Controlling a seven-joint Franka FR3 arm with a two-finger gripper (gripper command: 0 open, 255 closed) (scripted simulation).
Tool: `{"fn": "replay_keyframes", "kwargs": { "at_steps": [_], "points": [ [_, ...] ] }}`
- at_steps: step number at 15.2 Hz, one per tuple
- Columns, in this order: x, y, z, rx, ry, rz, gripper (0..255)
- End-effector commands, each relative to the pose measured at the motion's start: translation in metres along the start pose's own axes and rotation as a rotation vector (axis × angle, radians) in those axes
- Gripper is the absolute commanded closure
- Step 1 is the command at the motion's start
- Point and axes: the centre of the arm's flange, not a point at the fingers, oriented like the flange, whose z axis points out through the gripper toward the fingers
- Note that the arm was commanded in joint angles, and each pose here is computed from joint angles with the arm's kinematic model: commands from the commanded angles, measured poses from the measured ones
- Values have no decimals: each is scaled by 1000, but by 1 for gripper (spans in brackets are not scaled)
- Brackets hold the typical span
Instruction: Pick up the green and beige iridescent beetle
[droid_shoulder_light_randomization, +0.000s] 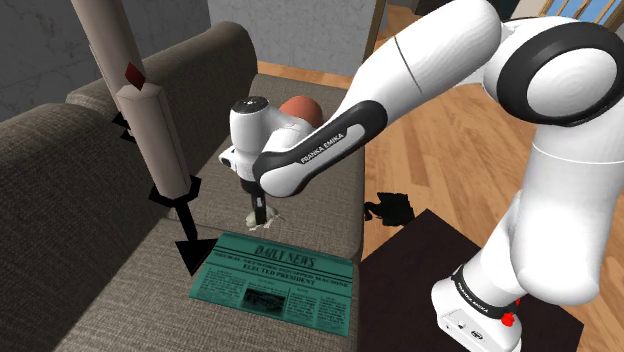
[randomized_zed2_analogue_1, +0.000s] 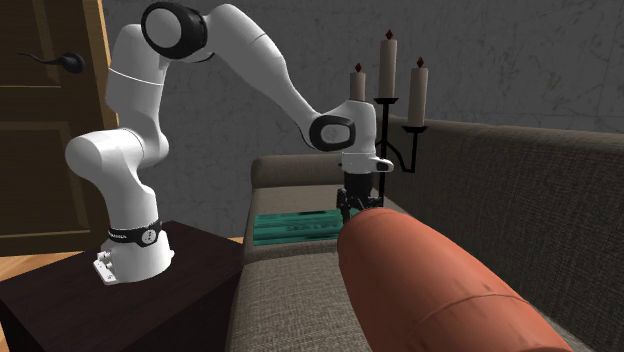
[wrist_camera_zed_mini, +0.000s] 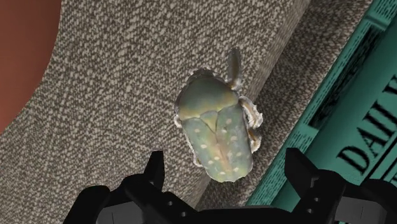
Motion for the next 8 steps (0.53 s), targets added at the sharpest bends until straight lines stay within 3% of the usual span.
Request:
{"fn": "replay_keyframes", "kwargs": {
  "at_steps": [1,7,8],
  "points": [
    [3,-2,11,-1,1,-4,0],
    [3,-3,35,-1,1,-4,0],
    [3,-3,35,-1,1,-4,255]
  ]
}}
